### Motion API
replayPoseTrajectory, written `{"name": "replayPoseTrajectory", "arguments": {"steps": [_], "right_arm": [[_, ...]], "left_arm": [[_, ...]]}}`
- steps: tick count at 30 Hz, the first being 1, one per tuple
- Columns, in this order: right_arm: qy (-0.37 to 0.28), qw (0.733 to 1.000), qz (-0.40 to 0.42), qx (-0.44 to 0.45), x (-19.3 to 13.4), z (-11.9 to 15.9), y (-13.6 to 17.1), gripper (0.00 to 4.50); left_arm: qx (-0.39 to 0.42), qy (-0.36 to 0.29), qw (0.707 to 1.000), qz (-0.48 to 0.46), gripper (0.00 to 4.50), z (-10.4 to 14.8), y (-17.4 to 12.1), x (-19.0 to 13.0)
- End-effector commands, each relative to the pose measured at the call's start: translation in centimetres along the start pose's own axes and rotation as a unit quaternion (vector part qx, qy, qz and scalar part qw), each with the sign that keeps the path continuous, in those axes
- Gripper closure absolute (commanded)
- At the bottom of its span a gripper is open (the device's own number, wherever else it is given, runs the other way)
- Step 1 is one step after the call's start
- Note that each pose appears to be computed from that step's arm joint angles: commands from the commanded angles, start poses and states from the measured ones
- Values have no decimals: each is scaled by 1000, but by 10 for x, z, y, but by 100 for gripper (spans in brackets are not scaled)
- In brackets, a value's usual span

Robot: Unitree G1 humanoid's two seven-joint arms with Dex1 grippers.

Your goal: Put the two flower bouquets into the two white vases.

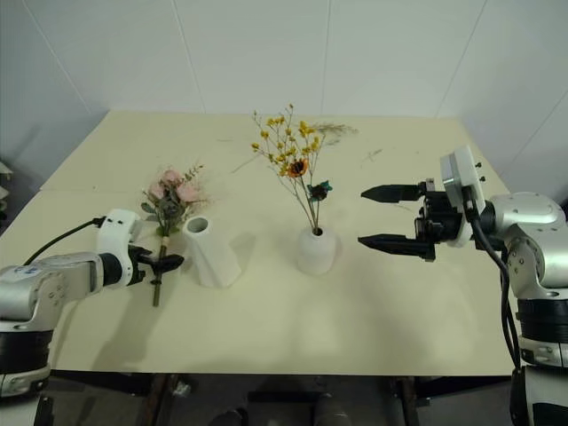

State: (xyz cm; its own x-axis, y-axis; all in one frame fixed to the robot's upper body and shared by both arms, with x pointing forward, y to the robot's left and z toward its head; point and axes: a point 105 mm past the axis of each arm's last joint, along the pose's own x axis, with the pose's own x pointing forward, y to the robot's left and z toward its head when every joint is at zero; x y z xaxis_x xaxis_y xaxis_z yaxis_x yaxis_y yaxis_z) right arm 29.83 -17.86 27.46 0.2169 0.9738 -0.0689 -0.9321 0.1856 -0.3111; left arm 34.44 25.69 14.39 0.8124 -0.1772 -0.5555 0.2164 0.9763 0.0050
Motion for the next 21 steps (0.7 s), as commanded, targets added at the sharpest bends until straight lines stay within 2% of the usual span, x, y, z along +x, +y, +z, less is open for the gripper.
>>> {"name": "replayPoseTrajectory", "arguments": {"steps": [1,14,17,21], "right_arm": [[-13,1000,-4,-16,-11,15,-1,4],[4,1000,-4,-17,-16,10,-4,4],[10,1000,-3,-19,-21,10,-4,0],[11,1000,-4,-18,-28,9,-2,0]], "left_arm": [[2,13,1000,19,0,2,5,2],[-4,10,1000,27,0,22,7,24],[-2,7,999,31,62,26,8,25],[-1,-5,999,41,177,33,13,27]]}}
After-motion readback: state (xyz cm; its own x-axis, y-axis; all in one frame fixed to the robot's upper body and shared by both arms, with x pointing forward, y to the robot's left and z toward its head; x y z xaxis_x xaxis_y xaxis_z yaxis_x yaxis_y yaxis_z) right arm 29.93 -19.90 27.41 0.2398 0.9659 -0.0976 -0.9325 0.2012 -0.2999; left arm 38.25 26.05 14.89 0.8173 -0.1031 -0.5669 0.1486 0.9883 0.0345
